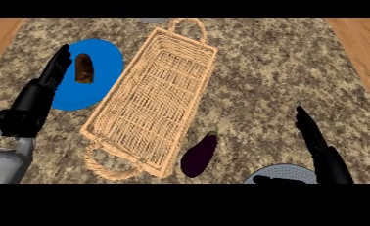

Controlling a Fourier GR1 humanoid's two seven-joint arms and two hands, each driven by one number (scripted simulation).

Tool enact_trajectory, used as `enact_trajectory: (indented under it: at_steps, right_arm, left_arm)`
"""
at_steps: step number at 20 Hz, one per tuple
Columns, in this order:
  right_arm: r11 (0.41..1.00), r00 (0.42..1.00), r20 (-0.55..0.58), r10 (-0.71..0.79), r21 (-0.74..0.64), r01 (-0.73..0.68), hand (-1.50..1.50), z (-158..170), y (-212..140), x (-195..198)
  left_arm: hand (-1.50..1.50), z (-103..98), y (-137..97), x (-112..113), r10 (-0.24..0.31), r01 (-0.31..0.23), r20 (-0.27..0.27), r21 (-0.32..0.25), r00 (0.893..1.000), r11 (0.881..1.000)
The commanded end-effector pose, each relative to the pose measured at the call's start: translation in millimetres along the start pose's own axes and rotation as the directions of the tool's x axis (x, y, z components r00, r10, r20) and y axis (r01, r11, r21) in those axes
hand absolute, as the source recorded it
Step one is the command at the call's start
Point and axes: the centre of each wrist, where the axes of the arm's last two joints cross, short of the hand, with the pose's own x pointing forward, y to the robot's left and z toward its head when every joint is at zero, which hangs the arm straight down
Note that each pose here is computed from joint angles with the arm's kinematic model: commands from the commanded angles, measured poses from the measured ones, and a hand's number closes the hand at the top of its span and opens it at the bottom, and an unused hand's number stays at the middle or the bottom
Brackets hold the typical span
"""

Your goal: Pick the eggplant from the placemat and place it in the basket

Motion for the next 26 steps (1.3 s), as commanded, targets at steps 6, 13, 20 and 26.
enact_trajectory:
  at_steps: [6,13,20,26]
  right_arm:
    - [0.955,0.963,-0.154,0.223,0.231,-0.184,-1.5,22,-38,99]
    - [0.945,0.961,-0.16,0.227,0.277,-0.177,-1.5,18,-6,92]
    - [0.921,0.94,-0.189,0.284,0.327,-0.213,-1.5,-14,29,91]
    - [0.902,0.927,-0.215,0.307,0.377,-0.212,-1.5,-29,54,58]
  left_arm:
    - [0.0,4,-11,-5,0.016,-0.016,0.013,-0.017,1.0,1.0]
    - [0.0,-7,-5,-9,0.013,-0.013,0.024,0.004,1.0,1.0]
    - [0.0,-2,0,11,0.008,-0.007,0.032,-0.029,0.999,1.0]
    - [0.0,1,-18,-6,0.011,-0.011,0.008,-0.007,1.0,1.0]
